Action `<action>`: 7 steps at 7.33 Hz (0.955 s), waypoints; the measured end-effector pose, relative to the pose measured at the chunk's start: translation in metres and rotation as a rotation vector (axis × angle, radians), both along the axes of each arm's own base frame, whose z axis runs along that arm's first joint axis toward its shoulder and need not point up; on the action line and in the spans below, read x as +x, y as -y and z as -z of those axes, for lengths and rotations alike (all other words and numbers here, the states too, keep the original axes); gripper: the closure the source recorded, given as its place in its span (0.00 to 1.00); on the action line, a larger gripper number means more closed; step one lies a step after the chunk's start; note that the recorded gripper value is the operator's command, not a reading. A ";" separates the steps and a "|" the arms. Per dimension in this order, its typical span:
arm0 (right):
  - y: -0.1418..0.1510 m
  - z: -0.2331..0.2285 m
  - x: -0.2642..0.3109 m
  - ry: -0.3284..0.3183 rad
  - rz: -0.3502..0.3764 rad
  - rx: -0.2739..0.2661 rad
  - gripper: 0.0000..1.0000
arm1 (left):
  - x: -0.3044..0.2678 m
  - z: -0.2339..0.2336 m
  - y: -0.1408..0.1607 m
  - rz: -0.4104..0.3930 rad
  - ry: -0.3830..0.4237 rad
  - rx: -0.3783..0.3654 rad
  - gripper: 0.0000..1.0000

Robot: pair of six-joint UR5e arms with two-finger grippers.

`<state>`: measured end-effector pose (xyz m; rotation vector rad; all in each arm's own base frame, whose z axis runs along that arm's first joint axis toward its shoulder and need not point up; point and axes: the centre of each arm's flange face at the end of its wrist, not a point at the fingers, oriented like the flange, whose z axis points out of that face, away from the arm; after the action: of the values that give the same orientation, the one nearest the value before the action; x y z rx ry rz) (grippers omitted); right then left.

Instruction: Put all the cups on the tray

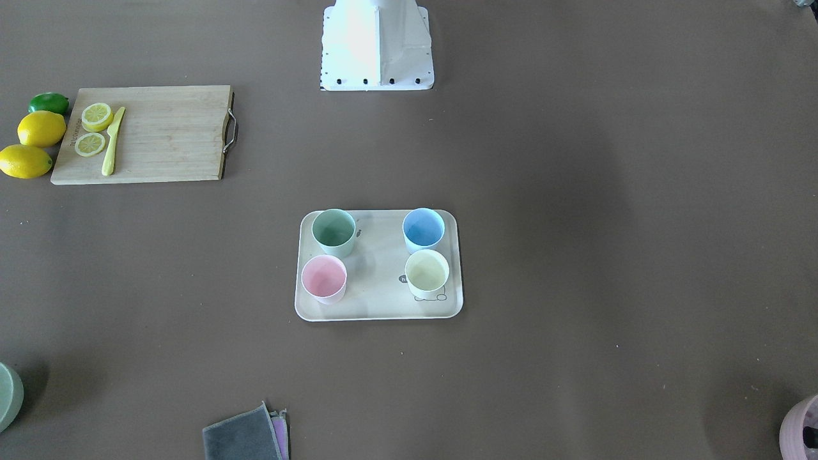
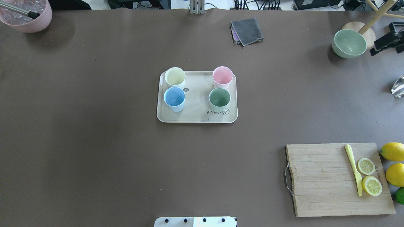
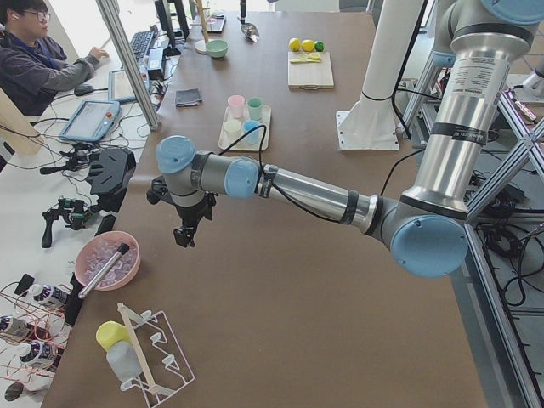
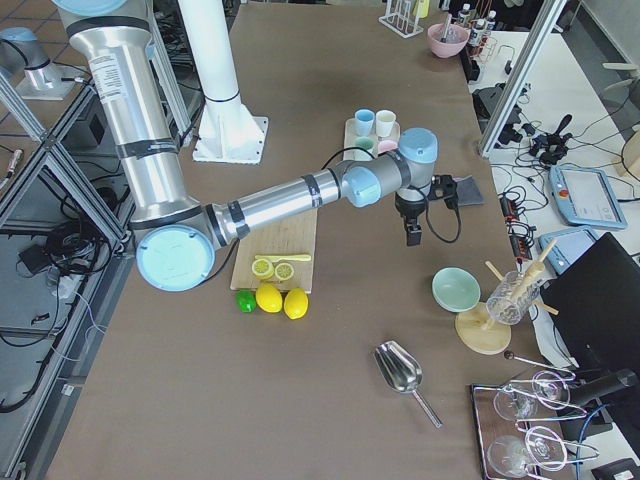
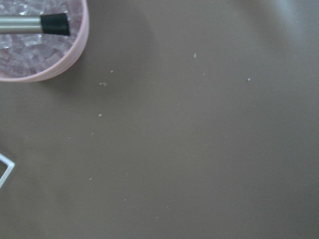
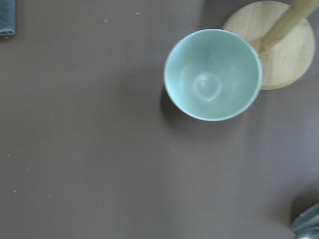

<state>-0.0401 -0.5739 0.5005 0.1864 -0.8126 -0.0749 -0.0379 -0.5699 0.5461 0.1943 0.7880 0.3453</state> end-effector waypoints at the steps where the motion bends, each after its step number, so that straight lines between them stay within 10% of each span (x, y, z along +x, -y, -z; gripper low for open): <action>1: -0.026 -0.044 0.046 -0.026 0.025 0.001 0.00 | -0.023 -0.036 -0.030 0.000 -0.018 -0.032 0.02; 4: -0.108 -0.157 0.092 -0.116 0.064 -0.115 0.00 | -0.048 -0.111 -0.107 0.037 -0.045 -0.070 0.02; 7: -0.121 -0.180 0.094 -0.118 0.067 -0.156 0.00 | -0.060 -0.144 -0.144 0.069 -0.044 -0.118 0.02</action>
<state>0.0541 -0.4532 0.6801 0.0071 -0.7034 -0.0843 -0.0976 -0.4264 0.6898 0.1183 0.8402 0.2292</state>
